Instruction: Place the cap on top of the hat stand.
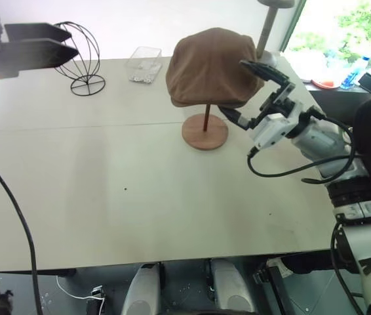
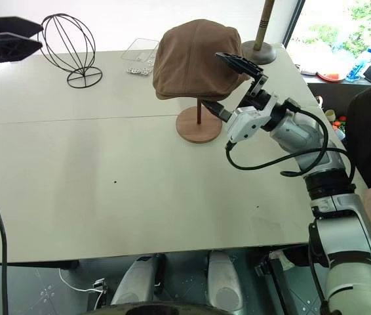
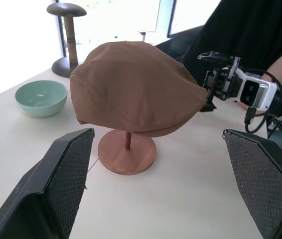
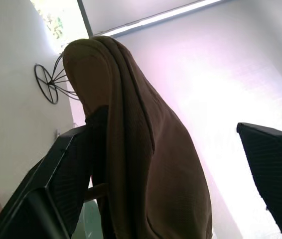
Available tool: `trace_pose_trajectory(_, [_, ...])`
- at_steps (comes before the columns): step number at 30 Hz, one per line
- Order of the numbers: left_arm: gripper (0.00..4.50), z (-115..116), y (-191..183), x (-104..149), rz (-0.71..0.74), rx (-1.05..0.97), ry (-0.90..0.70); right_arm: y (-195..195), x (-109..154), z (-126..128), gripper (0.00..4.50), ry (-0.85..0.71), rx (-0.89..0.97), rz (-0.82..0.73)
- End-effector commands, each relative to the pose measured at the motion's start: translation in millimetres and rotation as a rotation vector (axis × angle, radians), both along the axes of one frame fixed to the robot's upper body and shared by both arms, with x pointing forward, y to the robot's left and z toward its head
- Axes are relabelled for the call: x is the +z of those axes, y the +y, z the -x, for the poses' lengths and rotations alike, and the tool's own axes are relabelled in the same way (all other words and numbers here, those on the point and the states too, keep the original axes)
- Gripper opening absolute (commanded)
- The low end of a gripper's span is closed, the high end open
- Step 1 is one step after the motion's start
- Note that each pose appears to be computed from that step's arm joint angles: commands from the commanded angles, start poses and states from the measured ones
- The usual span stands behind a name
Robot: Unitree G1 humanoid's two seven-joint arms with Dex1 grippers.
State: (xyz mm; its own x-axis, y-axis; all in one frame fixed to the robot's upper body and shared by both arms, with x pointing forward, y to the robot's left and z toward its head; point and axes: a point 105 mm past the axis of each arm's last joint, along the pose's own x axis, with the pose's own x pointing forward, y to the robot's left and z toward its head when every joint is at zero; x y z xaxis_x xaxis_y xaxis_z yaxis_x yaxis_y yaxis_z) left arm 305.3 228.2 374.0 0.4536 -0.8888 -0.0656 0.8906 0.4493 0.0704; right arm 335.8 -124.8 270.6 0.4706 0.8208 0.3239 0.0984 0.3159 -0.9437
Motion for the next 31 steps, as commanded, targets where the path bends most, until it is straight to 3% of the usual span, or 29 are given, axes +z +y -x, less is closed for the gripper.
trace_pose_trajectory(1, [4.32,3,0,15,0.007,-0.008,-0.066,-14,26,22,4.25,-0.07,-0.036,-0.029])
trace_pose_trajectory(4, [4.32,-1,-3,12,0.006,-0.023,-0.062,-23,25,36,4.25,-0.03,-0.082,-0.014])
trace_pose_trajectory(8, [4.32,-6,-4,5,-0.014,-0.04,-0.061,-41,23,49,4.25,0.19,-0.139,-0.014])
trace_pose_trajectory(13, [4.32,-11,-4,4,-0.011,-0.047,-0.069,-61,37,50,4.25,0.562,-0.155,-0.125])
trace_pose_trajectory(18, [4.32,-13,-3,0,-0.031,-0.054,-0.073,-85,63,51,4.25,0.969,-0.023,-0.293])
trace_pose_trajectory(23, [4.32,-8,1,1,-0.044,-0.051,-0.083,-93,88,46,4.25,1.067,0.109,-0.363])
trace_pose_trajectory(31, [4.32,-2,9,3,-0.033,-0.006,-0.09,-92,78,47,4.25,1.247,0.154,-0.237])
